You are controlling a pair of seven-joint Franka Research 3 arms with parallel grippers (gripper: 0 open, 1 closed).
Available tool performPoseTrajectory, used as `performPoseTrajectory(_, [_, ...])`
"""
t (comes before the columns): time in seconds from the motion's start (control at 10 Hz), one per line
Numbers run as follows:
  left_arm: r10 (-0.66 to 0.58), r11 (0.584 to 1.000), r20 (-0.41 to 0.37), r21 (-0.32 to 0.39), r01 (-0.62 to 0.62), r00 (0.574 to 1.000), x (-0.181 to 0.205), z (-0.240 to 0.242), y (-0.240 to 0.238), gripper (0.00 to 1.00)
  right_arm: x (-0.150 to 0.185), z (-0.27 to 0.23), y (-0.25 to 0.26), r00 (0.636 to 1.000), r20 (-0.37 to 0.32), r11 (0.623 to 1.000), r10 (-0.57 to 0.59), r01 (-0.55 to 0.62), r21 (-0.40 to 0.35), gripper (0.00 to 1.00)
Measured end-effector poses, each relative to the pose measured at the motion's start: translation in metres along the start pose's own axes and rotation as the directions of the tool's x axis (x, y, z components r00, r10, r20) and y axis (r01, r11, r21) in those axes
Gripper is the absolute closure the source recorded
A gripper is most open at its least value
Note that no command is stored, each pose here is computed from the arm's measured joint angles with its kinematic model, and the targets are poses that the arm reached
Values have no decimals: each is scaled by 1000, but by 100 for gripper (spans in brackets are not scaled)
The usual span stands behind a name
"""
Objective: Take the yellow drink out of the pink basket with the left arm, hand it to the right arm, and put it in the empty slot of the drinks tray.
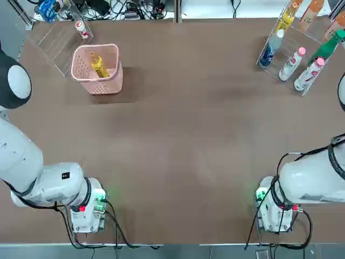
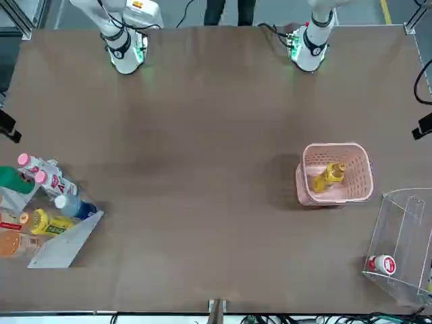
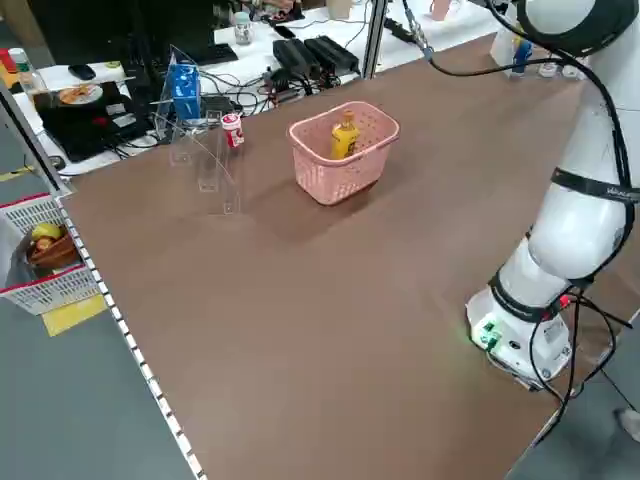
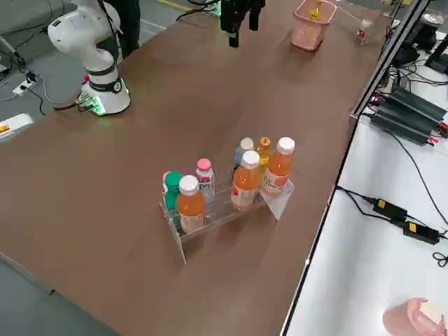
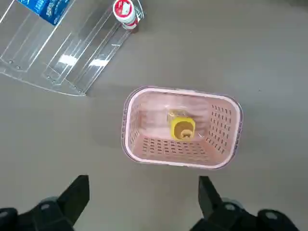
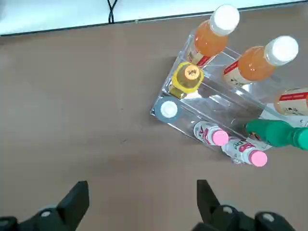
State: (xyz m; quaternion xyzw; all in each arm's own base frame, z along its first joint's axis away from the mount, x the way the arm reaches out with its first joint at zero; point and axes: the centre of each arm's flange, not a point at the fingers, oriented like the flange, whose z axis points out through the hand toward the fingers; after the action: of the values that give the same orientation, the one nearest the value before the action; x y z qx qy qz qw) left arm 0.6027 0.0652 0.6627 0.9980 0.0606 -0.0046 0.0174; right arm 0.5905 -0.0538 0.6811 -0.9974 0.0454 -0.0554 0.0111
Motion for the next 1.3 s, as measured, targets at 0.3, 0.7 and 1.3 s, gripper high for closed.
performPoseTrajectory(0.3, [-2, 1000, 0, 0, 2, 1000, 0, 0, -1, 0, 0, 0, 2, 1000, 0, 1000, 4, -4, -1, 1])
performPoseTrajectory(0.7, [31, 1000, 18, -6, -30, 999, 2, 9, 15, 0, 0, 0, 4, 1000, 0, 1000, 6, -6, -2, 1])
performPoseTrajectory(1.3, [53, 998, 30, -21, -52, 998, 48, 87, 29, 0, 0, 0, 4, 1000, -1, 1000, 7, -7, -2, 1])
